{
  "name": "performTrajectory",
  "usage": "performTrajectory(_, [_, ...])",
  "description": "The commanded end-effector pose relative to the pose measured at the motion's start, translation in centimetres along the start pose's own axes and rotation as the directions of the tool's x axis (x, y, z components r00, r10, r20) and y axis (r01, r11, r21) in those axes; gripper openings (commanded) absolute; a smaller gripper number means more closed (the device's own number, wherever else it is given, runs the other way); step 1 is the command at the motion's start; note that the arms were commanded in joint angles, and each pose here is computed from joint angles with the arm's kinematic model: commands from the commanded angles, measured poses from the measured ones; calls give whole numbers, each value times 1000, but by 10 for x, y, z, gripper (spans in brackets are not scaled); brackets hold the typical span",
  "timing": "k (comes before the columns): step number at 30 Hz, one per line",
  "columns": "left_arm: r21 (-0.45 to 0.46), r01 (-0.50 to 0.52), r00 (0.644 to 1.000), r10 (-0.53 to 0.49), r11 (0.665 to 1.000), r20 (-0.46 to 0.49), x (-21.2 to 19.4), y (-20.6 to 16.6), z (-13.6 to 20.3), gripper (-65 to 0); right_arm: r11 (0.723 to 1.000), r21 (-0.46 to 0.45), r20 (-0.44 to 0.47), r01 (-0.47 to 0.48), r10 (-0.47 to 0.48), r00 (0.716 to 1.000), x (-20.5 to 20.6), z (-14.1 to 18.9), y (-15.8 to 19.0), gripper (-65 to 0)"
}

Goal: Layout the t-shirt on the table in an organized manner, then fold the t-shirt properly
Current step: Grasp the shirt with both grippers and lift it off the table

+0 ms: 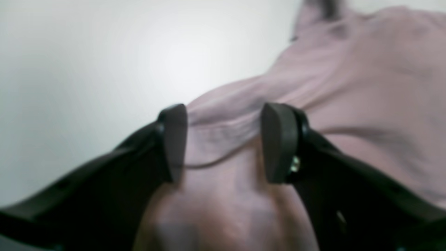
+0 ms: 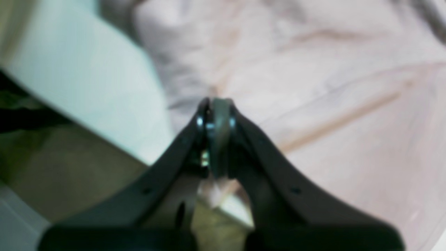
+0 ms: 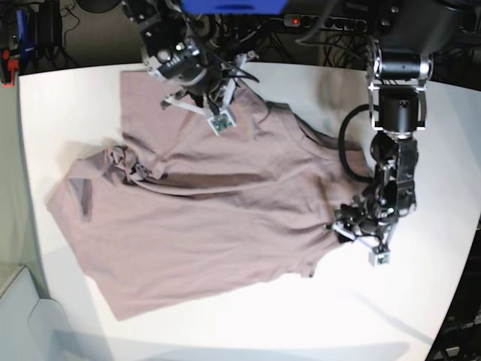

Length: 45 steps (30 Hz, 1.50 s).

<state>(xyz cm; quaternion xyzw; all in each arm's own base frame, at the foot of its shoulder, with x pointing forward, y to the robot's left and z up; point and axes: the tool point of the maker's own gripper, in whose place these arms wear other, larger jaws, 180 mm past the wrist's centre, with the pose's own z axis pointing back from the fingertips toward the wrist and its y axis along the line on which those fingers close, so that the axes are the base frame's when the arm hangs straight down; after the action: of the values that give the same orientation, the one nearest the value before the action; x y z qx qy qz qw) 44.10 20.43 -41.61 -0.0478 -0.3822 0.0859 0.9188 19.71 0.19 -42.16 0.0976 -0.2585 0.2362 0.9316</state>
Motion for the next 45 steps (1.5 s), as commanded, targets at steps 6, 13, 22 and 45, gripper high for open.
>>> performTrajectory(6, [85,42,998,-45,995,33,11,50,6,-315,994,-105,-61,-16,9,998,-17,-31,-61,-650])
performTrajectory(13, [161,81,996,-77,984,-34,-26,99,20,-315,975,-220,-62,-38,25,998,-20,-45,-132,-650])
performTrajectory(22, [79,219,976,-219,972,-13,-82,70,74,-315,944,-327,-7,-47,48,999,53,-55,-204,-650])
performTrajectory(45, [-103,290,913,-243,952,327,5,-51,125,-315,969,-247,306,-32,109,946,138,27,-114,-650])
